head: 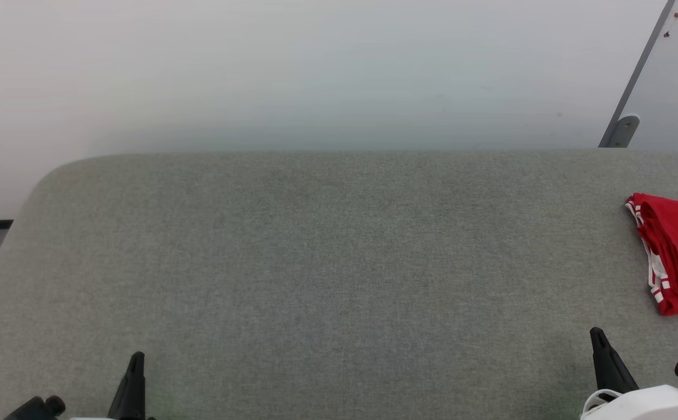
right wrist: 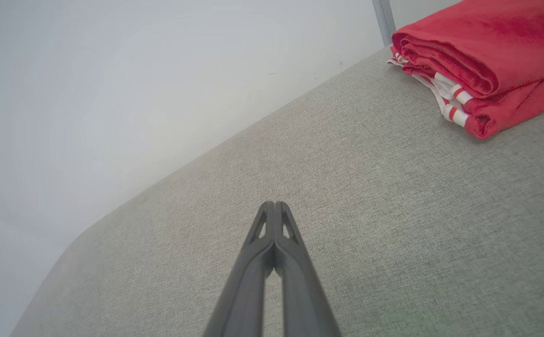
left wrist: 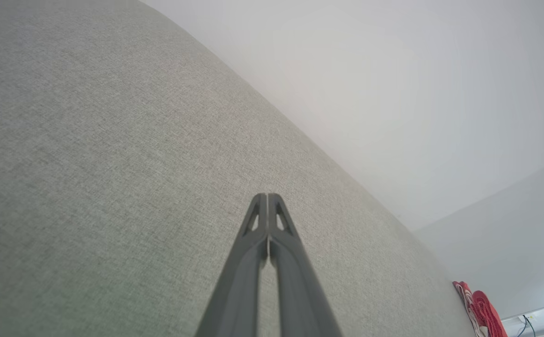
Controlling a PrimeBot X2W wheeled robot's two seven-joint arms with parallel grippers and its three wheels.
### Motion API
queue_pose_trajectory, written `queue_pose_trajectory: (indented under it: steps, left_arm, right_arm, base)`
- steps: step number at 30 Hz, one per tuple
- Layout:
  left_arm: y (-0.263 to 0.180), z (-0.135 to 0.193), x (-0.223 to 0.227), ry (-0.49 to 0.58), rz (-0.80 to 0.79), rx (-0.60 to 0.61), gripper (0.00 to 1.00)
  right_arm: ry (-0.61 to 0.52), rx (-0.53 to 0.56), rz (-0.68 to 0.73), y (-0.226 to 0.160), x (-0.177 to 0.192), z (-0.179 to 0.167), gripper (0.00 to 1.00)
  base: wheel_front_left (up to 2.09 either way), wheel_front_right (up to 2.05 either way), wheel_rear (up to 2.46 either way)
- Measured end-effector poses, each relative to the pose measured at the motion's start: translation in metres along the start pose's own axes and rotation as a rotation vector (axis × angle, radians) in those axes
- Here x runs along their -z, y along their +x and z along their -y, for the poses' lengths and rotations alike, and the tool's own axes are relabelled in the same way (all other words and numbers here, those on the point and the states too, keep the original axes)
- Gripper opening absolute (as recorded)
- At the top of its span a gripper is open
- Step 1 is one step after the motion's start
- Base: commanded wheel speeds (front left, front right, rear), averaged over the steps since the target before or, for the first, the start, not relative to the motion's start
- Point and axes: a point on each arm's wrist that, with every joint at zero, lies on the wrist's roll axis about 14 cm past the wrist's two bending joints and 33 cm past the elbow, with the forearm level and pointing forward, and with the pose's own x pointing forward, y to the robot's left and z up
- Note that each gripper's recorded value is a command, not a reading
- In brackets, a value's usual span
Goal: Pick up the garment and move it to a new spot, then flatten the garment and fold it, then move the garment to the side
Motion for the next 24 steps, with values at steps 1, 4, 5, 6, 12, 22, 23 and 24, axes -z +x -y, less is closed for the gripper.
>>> queue_pose_trajectory:
  steps: [1,4,5,6,12,22,23,24]
  left_arm:
    - [0.000,0.001,0.000,-0.015,0.001,0.000,0.00]
    - [0.001,0.001,0.002,-0.055,-0.003,-0.004,0.00]
    - [0.001,0.002,0.002,-0.069,-0.004,-0.003,0.00]
    - [0.002,0.003,0.002,-0.081,-0.004,-0.002,0.00]
    - [0.006,0.008,0.001,-0.156,-0.004,0.003,0.00]
    - [0.011,0.016,0.002,-0.272,-0.008,0.014,0.00]
    - [0.011,0.017,0.002,-0.283,-0.008,0.014,0.00]
    - [0.011,0.017,0.002,-0.293,-0.007,0.015,0.00]
  right_arm:
    - [0.016,0.002,0.000,0.000,0.000,0.000,0.00]
    - [0.061,0.006,0.002,0.001,-0.001,0.000,0.00]
    - [0.079,0.007,0.000,0.001,-0.001,0.000,0.00]
    - [0.092,0.008,0.001,0.001,-0.001,0.000,0.00]
    - [0.176,0.005,0.009,0.005,-0.005,-0.003,0.00]
    - [0.313,0.009,0.014,0.007,-0.008,-0.004,0.00]
    - [0.331,0.008,0.017,0.007,-0.009,-0.005,0.00]
    - [0.345,0.008,0.018,0.007,-0.009,-0.005,0.00]
  base:
    - [0.00,0.00,0.00]
    - [0.00,0.00,0.00]
    - [0.00,0.00,0.00]
    - [0.00,0.00,0.00]
    - [0.00,0.00,0.00]
    - [0.00,0.00,0.00]
    - [0.00,0.00,0.00]
    - [0.00,0.00,0.00]
